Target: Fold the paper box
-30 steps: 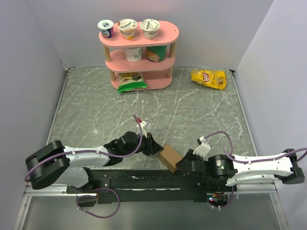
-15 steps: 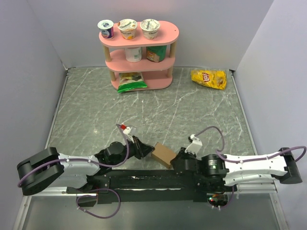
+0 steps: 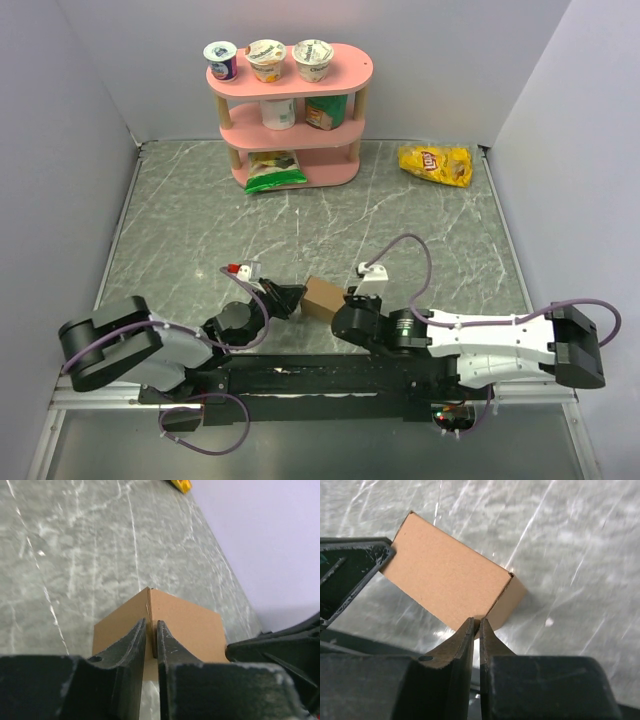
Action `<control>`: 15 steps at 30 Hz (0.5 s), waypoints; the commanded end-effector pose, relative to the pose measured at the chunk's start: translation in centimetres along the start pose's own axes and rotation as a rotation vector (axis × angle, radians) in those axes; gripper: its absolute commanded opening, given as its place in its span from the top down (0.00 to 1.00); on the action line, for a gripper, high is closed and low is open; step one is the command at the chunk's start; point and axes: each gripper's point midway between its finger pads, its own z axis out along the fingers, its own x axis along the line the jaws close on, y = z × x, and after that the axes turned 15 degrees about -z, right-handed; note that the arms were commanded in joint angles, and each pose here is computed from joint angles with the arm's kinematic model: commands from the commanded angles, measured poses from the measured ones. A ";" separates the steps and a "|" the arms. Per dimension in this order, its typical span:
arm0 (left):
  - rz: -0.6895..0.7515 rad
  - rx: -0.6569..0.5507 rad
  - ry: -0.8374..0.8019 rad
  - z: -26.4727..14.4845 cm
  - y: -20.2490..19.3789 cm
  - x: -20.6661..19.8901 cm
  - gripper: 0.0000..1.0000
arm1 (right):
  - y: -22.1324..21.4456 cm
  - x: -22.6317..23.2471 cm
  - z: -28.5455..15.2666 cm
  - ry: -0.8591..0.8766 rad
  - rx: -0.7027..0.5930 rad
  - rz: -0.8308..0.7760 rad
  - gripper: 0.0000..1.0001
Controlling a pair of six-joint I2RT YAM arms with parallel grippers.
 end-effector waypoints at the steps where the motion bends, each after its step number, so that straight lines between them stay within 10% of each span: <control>1: 0.110 0.048 0.034 -0.1 -1.6 2.1 0.80 | -2.7 -1.0 1.5 -0.057 0.076 -0.175 0.89; 15: 0.013 0.151 0.194 -4.4 -3.3 5.6 0.76 | -4.8 0.6 -1.6 0.003 0.090 -0.342 0.89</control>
